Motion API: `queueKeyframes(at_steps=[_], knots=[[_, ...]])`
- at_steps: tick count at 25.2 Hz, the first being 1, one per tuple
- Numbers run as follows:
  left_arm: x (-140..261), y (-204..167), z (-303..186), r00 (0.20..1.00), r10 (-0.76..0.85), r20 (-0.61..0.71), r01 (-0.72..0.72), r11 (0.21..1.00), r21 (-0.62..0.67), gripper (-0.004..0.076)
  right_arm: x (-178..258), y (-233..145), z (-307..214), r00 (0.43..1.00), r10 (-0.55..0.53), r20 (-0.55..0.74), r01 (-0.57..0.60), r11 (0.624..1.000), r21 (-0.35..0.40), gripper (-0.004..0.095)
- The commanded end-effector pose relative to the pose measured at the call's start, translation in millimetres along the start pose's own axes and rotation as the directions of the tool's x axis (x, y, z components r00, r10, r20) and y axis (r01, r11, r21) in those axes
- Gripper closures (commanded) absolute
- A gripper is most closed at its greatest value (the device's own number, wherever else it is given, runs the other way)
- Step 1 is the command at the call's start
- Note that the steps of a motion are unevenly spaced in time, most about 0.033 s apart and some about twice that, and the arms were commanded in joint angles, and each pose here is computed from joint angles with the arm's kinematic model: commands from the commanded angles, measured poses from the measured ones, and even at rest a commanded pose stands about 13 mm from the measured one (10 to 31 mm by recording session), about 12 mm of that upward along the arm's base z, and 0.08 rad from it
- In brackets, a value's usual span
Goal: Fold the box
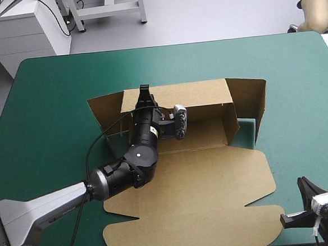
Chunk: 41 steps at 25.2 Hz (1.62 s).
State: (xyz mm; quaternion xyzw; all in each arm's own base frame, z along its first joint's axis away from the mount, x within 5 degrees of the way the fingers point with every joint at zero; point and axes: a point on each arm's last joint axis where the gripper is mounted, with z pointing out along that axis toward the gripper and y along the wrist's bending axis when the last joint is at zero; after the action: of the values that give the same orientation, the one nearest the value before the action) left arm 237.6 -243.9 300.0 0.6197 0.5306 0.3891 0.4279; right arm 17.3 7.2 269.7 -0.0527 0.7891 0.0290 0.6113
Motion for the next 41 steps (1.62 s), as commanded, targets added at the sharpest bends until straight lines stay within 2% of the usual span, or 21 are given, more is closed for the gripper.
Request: queueKeyframes(at_steps=[1, 4, 8, 10, 12, 15, 20, 23, 27, 32, 36, 41], knots=[[6, 18, -13, 1.0, -0.003, 0.006, 0.003, 0.995, -0.096, 0.0732, -15, 0, -7, 0.994, 0.0, 0.109, 0.0, 1.0, 0.002, 0.0909], [6, 17, -13, 1.0, -0.003, 0.006, 0.003, 0.996, -0.093, 0.0732, -15, -1, -5, 0.996, 0.015, 0.089, -0.016, 1.0, 0.009, 0.0909], [6, 17, -13, 1.0, -0.003, 0.006, 0.003, 0.996, -0.093, 0.0732, -25, -5, 5, 0.991, 0.13, -0.029, -0.129, 0.991, 0.042, 0.0909], [6, 17, -13, 1.0, -0.003, 0.006, 0.003, 0.996, -0.093, 0.0732, -41, -6, 13, 0.989, 0.129, -0.075, -0.126, 0.991, 0.048, 0.0909], [6, 17, -13, 1.0, -0.003, 0.003, 0.003, 0.996, -0.094, 0.0732, -77, -8, 23, 0.991, 0.079, -0.11, -0.075, 0.996, 0.045, 0.0928], [6, 18, -13, 1.0, -0.004, -0.001, 0.003, 0.995, -0.095, 0.0732, -137, -12, 43, 0.994, 0.038, -0.098, -0.034, 0.999, 0.041, 0.0928], [8, 17, -13, 0.998, -0.054, -0.01, 0.053, 0.995, -0.086, 0.0732, -215, -19, 130, 0.985, -0.058, -0.162, 0.061, 0.998, 0.011, 0.0928], [8, 17, -13, 0.998, -0.054, -0.01, 0.053, 0.995, -0.086, 0.0732, -239, -16, 190, 0.979, -0.068, -0.194, 0.052, 0.995, -0.089, 0.0928], [8, 15, -13, 0.998, -0.067, -0.013, 0.066, 0.995, -0.072, 0.0732, -243, -16, 256, 0.942, -0.049, -0.332, -0.001, 0.989, -0.149, 0.0928], [9, 13, -12, 0.995, -0.093, -0.023, 0.092, 0.995, -0.045, 0.0732, -236, -16, 303, 0.876, -0.003, -0.483, -0.082, 0.985, -0.155, 0.0928], [9, 12, -12, 0.995, -0.099, -0.024, 0.098, 0.994, -0.038, 0.0732, -226, -13, 321, 0.811, -0.003, -0.585, -0.132, 0.973, -0.189, 0.0928], [9, 12, -12, 0.995, -0.098, -0.024, 0.097, 0.994, -0.039, 0.0732, -218, -12, 321, 0.761, -0.019, -0.649, -0.147, 0.969, -0.201, 0.0928]])
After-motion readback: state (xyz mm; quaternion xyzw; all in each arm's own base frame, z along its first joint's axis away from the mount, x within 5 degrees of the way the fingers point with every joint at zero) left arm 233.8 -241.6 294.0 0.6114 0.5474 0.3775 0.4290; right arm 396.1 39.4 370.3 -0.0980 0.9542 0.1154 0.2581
